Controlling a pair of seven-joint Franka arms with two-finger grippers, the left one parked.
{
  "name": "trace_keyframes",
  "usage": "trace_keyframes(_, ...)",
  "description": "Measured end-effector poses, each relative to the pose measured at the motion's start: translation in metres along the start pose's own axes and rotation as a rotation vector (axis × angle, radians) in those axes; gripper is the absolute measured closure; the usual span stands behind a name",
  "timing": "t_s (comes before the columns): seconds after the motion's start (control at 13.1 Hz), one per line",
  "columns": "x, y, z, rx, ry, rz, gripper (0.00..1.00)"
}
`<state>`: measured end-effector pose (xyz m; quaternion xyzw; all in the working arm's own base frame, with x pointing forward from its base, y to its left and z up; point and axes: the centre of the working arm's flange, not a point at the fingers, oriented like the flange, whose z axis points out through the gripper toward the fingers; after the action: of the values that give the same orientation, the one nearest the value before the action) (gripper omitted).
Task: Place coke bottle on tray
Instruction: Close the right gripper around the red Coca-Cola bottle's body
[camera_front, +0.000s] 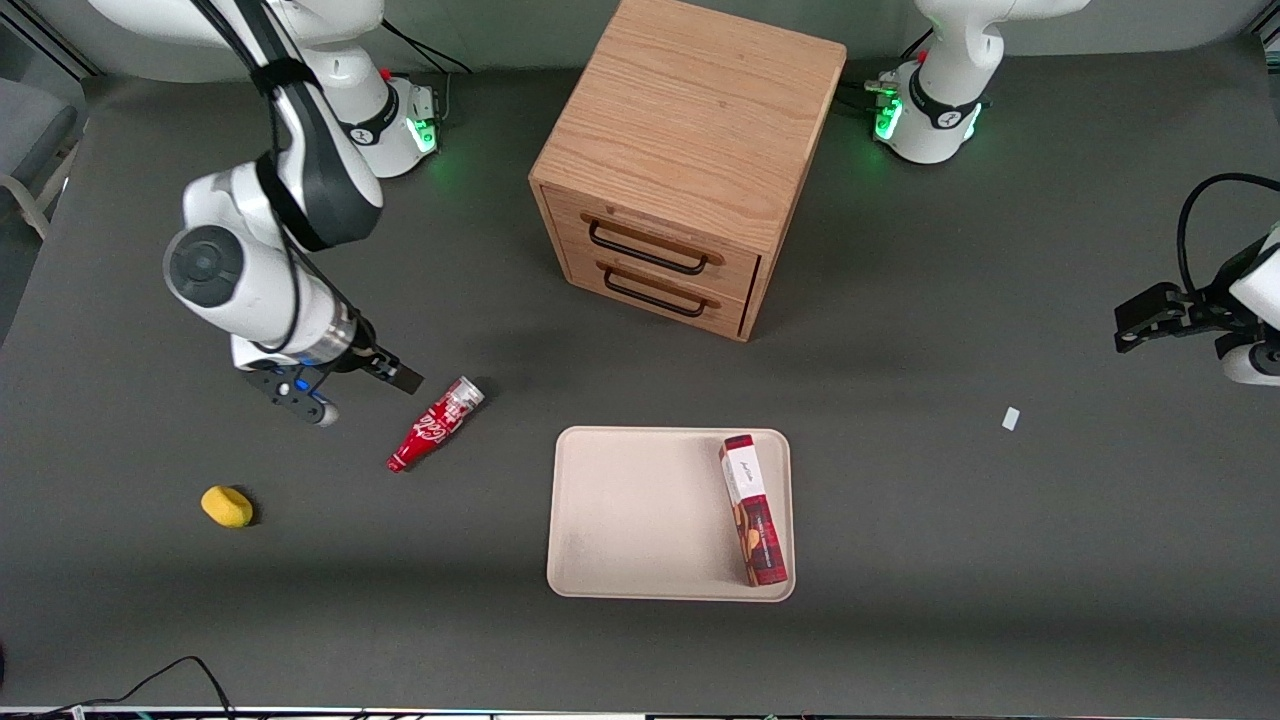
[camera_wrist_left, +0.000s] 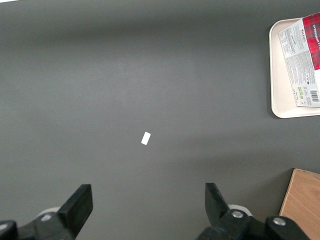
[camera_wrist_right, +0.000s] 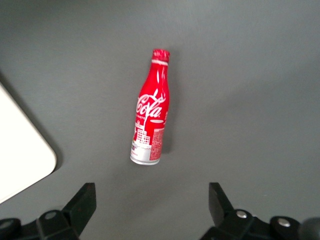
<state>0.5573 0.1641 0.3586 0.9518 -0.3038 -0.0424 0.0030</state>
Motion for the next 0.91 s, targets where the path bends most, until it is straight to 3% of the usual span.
trace_keyframes(0.38,-0.007,-0.003,0.095,-0.013,-0.021,0.095,0.0)
trace_keyframes(0.61,0.005,0.001,0.115,-0.022,0.02,0.112,0.0)
trace_keyframes(0.91,0.015,-0.002,0.139,0.03,0.047,0.123,0.0)
